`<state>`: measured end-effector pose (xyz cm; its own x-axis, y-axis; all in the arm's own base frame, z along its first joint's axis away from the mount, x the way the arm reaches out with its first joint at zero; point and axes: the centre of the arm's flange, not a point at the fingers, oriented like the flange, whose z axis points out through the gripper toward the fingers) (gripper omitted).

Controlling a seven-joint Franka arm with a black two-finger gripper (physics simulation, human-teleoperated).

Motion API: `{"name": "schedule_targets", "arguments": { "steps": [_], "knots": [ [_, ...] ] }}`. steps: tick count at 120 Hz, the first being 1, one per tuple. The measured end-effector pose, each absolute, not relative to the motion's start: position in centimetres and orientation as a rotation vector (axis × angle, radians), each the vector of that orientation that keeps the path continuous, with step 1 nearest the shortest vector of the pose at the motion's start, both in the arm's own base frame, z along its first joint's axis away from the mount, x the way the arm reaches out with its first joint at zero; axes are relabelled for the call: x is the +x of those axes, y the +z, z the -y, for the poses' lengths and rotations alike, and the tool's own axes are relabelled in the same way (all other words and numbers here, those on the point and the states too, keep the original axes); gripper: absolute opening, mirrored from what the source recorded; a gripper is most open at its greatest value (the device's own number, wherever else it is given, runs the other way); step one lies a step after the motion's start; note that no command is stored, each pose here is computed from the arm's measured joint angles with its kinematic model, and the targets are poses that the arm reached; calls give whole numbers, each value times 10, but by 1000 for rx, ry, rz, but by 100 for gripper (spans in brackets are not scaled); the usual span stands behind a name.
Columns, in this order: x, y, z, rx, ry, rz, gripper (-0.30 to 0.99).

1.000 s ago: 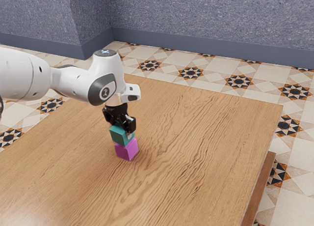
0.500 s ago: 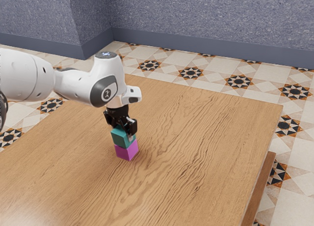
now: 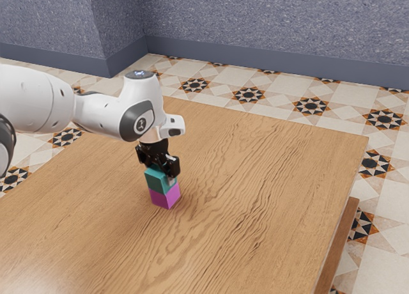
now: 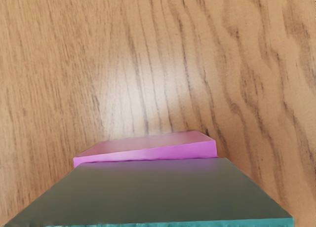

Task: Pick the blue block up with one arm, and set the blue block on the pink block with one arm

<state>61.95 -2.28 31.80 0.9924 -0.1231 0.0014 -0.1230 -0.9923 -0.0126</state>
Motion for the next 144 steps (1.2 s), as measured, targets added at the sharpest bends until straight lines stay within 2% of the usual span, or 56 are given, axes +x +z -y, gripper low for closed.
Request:
{"name": "schedule_targets", "arguments": {
  "steps": [21,51,75,108,144],
  "knots": [
    [622,323,24,-3119,-19,-213,60],
    [627,376,34,-3094,-132,-286,66],
    [610,484,51,-3106,-312,-342,68],
    [595,485,60,-3138,-160,-367,69],
    [592,481,58,-3141,-106,-367,69]
  ]
}}
